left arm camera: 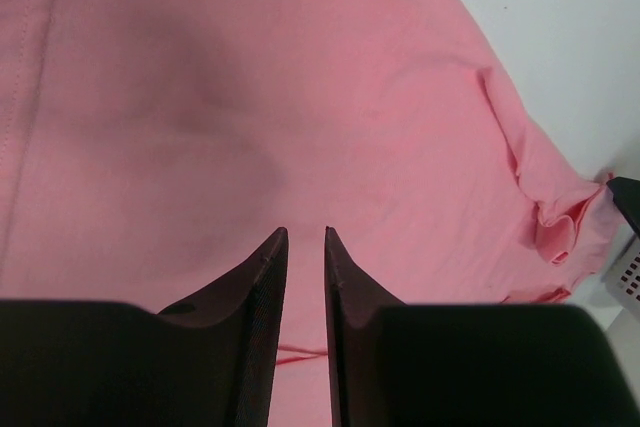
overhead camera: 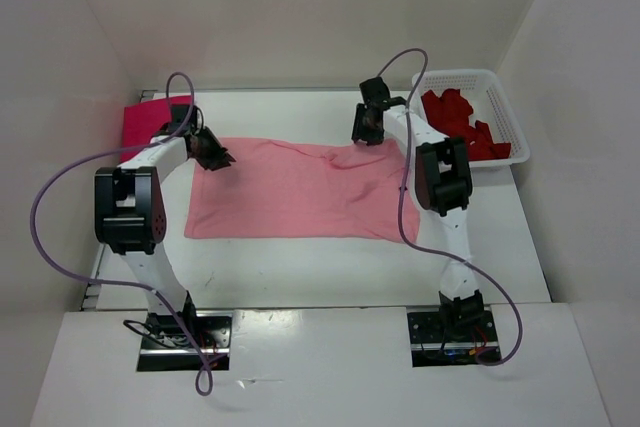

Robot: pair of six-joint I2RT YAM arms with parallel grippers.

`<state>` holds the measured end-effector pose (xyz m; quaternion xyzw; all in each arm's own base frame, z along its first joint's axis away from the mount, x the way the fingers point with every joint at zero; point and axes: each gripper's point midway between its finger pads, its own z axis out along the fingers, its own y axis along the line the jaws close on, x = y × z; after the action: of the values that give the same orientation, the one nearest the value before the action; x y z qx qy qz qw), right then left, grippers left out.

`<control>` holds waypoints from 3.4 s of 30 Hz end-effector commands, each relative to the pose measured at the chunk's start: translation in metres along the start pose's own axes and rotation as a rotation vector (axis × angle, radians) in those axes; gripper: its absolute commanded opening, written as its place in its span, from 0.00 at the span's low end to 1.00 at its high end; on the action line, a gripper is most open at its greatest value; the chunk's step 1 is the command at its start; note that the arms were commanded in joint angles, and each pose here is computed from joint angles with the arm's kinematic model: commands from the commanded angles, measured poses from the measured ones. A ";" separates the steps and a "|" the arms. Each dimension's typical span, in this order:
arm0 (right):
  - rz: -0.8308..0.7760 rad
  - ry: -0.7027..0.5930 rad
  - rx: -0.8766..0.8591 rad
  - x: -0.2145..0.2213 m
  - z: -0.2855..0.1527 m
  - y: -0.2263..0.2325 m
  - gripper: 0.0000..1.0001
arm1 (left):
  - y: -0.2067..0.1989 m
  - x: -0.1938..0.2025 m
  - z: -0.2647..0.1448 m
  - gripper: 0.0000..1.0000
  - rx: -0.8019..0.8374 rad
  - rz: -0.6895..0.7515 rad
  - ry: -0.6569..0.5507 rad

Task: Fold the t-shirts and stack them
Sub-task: Grap the side of the flattened tshirt furthest away from the robot with both arms, then fold the other side of the tshirt into a rectangle

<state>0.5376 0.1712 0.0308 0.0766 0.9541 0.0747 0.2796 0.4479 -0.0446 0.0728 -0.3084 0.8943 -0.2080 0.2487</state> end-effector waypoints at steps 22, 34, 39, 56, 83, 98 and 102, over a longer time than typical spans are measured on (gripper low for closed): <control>-0.011 -0.176 -0.014 -0.057 -0.055 0.016 0.17 | -0.013 -0.036 0.001 0.30 0.030 -0.005 -0.083; 0.022 -0.199 -0.058 -0.044 -0.095 0.014 0.06 | -0.002 -0.070 -0.002 0.40 0.019 -0.074 -0.163; 0.052 -0.178 -0.112 -0.025 -0.112 0.015 0.05 | 0.011 -0.106 0.000 0.45 -0.027 -0.126 -0.263; 0.083 -0.151 -0.186 0.002 -0.132 0.013 0.05 | 0.053 -0.149 0.044 0.43 -0.379 -0.033 -0.369; 0.097 -0.188 -0.224 -0.003 -0.148 0.013 0.06 | 0.042 -0.140 0.058 0.12 -0.349 -0.013 -0.322; 0.193 -0.134 -0.144 0.047 -0.174 -0.037 0.00 | 0.004 -0.118 -0.055 0.00 -0.177 0.036 -0.404; 0.211 -0.145 -0.145 0.059 -0.195 -0.051 0.00 | 0.012 -0.107 -0.072 0.00 -0.174 0.038 -0.404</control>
<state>0.3848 0.1255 0.1290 0.1464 0.9235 0.1592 0.3168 0.4885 0.0460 0.1590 -0.3583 0.8411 -0.0623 0.4005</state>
